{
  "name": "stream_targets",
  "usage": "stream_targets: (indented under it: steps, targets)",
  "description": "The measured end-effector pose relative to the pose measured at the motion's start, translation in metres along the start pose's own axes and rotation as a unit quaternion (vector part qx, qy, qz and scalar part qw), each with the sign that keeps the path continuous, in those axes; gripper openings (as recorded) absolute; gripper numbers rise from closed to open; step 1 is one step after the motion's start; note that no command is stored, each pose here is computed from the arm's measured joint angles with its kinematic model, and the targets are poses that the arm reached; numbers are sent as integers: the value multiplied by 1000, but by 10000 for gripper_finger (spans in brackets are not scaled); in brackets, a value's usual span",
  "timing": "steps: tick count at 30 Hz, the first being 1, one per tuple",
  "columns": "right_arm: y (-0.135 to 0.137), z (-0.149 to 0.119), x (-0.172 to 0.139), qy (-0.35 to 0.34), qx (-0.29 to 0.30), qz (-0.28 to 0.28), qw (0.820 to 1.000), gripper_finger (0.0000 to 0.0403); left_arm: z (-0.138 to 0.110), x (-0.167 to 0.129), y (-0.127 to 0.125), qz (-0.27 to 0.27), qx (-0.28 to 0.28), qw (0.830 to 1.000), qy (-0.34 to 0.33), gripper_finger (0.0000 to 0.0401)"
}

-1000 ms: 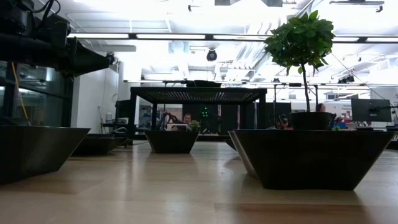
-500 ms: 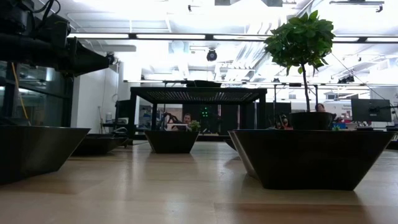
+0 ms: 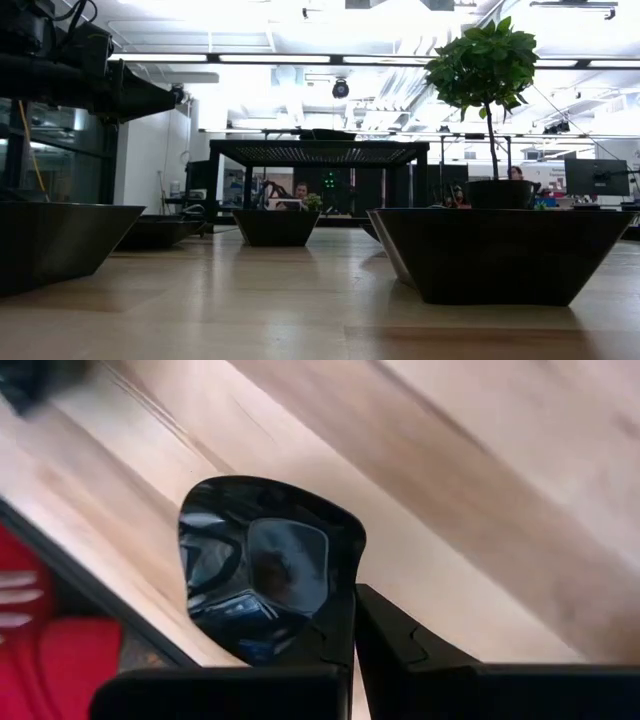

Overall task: Pick & Place Mini shaped plates
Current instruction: Put the leaf shaped plate on the shelf

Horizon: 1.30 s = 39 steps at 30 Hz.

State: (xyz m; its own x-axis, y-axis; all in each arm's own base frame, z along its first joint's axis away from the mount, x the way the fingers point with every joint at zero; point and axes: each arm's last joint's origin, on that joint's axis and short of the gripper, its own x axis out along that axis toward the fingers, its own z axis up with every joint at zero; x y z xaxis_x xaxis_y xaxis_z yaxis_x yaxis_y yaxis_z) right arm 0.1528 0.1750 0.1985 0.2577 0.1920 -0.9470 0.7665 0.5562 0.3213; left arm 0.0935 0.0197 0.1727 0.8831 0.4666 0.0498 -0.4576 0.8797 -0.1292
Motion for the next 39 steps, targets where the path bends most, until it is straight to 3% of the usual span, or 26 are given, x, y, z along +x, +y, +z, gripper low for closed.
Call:
stream_targets:
  steps: [13, 22, 39]
  targets:
    - [2, 42, -16, -33, -66, 29, 997, 0, 0, 0, 0, 0, 0, 1000, 0, 117]
    - [2, 47, -16, -53, -106, 27, 993, 0, 0, 0, 0, 0, 0, 1000, 0, 117]
    - [4, 49, -17, -102, -116, 29, 988, 0, 0, 0, 0, 1, 2, 1000, 0, 117]
